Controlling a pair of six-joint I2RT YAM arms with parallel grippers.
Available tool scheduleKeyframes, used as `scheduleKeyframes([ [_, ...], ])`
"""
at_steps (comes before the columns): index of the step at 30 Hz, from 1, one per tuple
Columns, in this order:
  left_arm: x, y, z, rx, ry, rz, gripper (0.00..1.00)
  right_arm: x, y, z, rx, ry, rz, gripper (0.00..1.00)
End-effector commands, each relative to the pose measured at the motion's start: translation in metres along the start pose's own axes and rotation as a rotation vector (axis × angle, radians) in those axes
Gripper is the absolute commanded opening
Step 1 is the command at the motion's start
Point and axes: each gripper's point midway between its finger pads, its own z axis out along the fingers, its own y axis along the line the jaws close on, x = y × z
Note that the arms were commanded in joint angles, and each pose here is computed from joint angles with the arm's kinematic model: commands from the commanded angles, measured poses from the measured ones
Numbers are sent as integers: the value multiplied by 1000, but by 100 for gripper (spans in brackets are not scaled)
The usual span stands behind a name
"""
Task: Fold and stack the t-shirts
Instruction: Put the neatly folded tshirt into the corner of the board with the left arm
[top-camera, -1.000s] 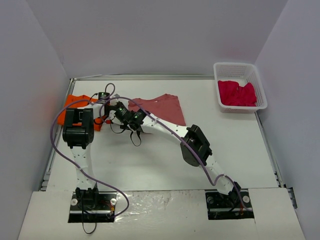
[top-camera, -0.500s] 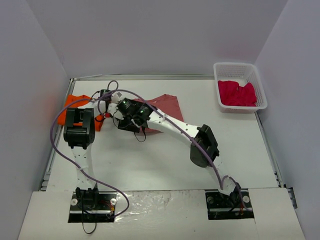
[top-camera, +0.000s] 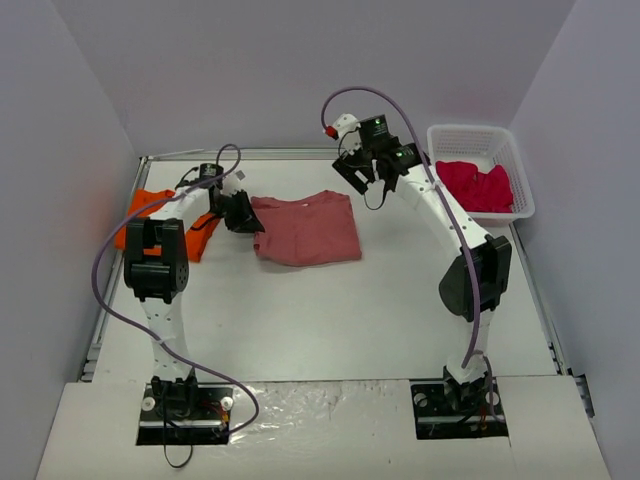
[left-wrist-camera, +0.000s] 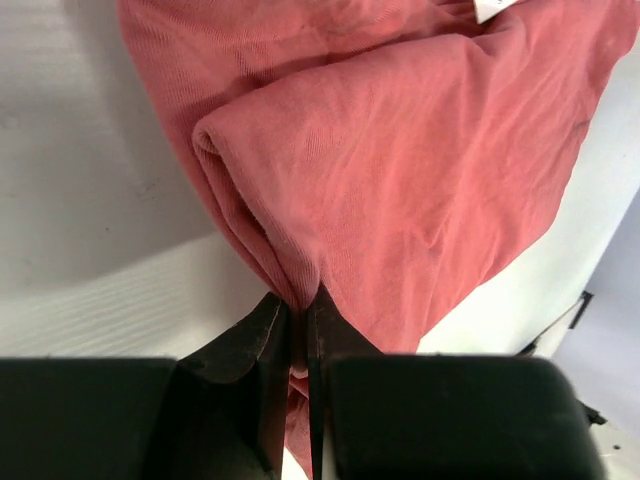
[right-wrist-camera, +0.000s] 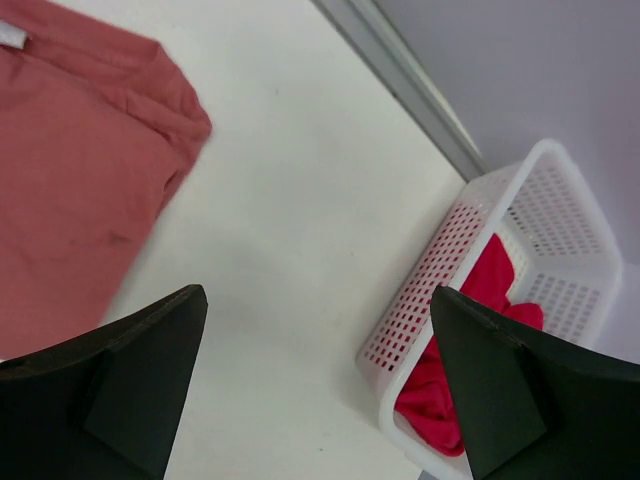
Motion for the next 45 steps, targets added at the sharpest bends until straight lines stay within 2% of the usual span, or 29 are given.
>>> scheduleKeyframes([
  [1,-14,-25,-37,-21,-50,122,2,11,15,-4,-79,4,4,91],
  [9,-19,-18,-65,-89,-40,199,2,60,21,17,-119,107,22,91],
  [18,-34,-22,-108,-120,-25,243,2,92,34,24,-155,178,23,91],
  [21,-39,-30,-119,-124,-27,278,2,95,39,28,-166,187,27,92],
  [22,-40,-17,-128,-148,-17,258,2,95,40,28,-171,187,30,93],
  [34,-45,7,-171,-291,17,338,2,100,55,37,-228,192,38,92],
  [45,-57,-3,-204,-348,-48,423,2,105,60,39,-241,203,39,93],
])
